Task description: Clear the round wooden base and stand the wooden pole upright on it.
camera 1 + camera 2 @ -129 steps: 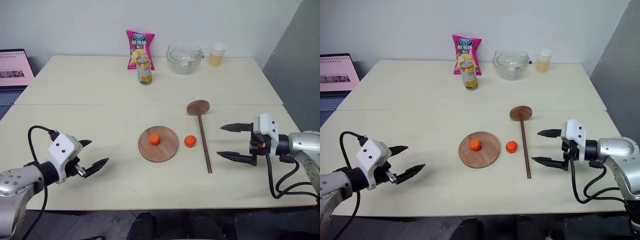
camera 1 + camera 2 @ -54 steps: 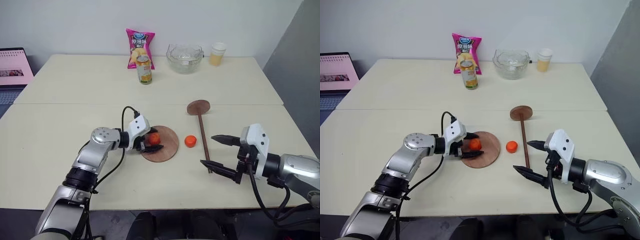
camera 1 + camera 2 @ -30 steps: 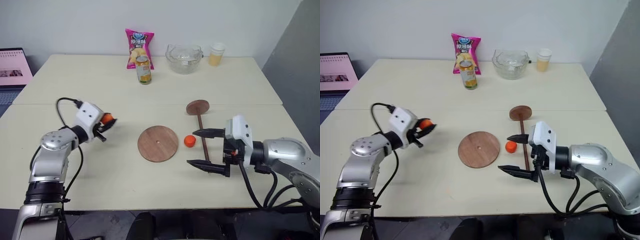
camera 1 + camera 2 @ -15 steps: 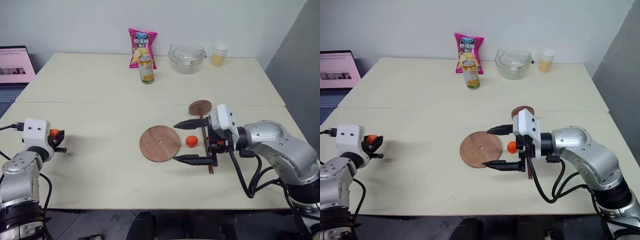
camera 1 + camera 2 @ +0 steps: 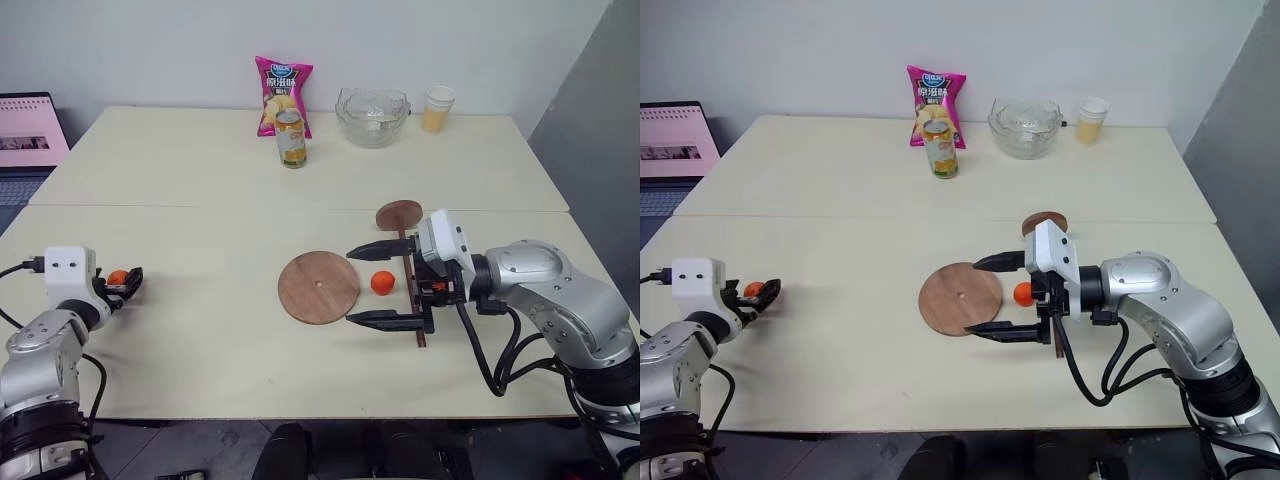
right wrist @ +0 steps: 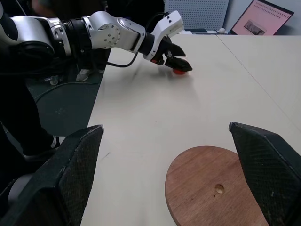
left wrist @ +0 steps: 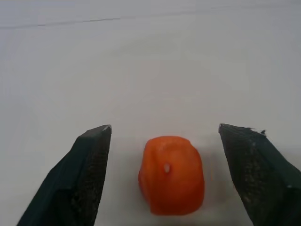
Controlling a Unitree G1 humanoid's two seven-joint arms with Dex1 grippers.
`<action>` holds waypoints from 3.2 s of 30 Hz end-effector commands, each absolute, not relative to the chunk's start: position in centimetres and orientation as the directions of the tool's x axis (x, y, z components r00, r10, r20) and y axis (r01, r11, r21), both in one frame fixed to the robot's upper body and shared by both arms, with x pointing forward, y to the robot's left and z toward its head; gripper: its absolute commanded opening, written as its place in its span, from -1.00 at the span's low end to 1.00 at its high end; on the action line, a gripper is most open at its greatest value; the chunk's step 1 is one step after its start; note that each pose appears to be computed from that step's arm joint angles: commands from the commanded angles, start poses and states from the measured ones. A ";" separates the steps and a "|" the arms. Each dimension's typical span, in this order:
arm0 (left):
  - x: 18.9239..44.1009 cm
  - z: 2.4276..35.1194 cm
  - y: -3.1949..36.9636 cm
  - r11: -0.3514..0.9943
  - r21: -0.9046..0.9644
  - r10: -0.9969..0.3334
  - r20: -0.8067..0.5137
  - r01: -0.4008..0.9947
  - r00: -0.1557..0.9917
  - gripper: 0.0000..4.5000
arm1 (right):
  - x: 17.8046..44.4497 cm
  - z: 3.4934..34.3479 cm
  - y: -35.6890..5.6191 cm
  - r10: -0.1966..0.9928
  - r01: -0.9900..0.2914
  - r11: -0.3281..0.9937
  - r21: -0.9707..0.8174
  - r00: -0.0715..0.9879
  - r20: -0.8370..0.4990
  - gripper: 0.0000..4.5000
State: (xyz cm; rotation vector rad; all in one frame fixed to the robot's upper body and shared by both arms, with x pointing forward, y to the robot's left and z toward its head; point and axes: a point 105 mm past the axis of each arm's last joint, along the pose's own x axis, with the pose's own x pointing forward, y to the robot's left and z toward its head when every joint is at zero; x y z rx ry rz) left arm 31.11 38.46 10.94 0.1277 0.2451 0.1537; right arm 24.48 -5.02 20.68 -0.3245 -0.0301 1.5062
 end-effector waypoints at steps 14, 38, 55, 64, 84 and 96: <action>30.9 17.0 21.6 0.669 0.361 -0.606 -0.240 0.649 0.758 0.99 | 24.5 21.6 -7.9 0.956 -0.949 0.173 -0.262 0.226 -0.189 1.00; 33.5 13.5 4.1 0.168 0.113 -0.910 -0.364 0.979 0.199 0.99 | 22.2 18.7 -14.7 0.747 -0.845 0.496 -0.197 0.532 -0.399 1.00; 35.2 10.6 -0.6 0.122 0.096 -0.898 -0.413 0.988 0.151 0.99 | 21.7 19.2 -14.4 0.740 -0.834 0.512 -0.204 0.549 -0.388 1.00; 35.2 9.8 -0.9 0.125 0.110 -0.890 -0.427 0.986 0.161 0.25 | 21.8 19.2 -14.3 0.743 -0.836 0.510 -0.204 0.547 -0.385 1.00; 36.9 18.6 17.4 0.733 0.299 -0.575 -0.210 0.611 0.791 -0.41 | 21.7 19.0 -12.3 0.841 -0.922 0.310 -0.231 0.380 -0.386 1.00; 34.3 17.4 37.6 0.961 0.214 0.210 -0.157 -0.174 0.965 -0.43 | 24.4 20.2 -7.2 0.941 -0.954 0.092 -0.287 0.177 -0.288 1.00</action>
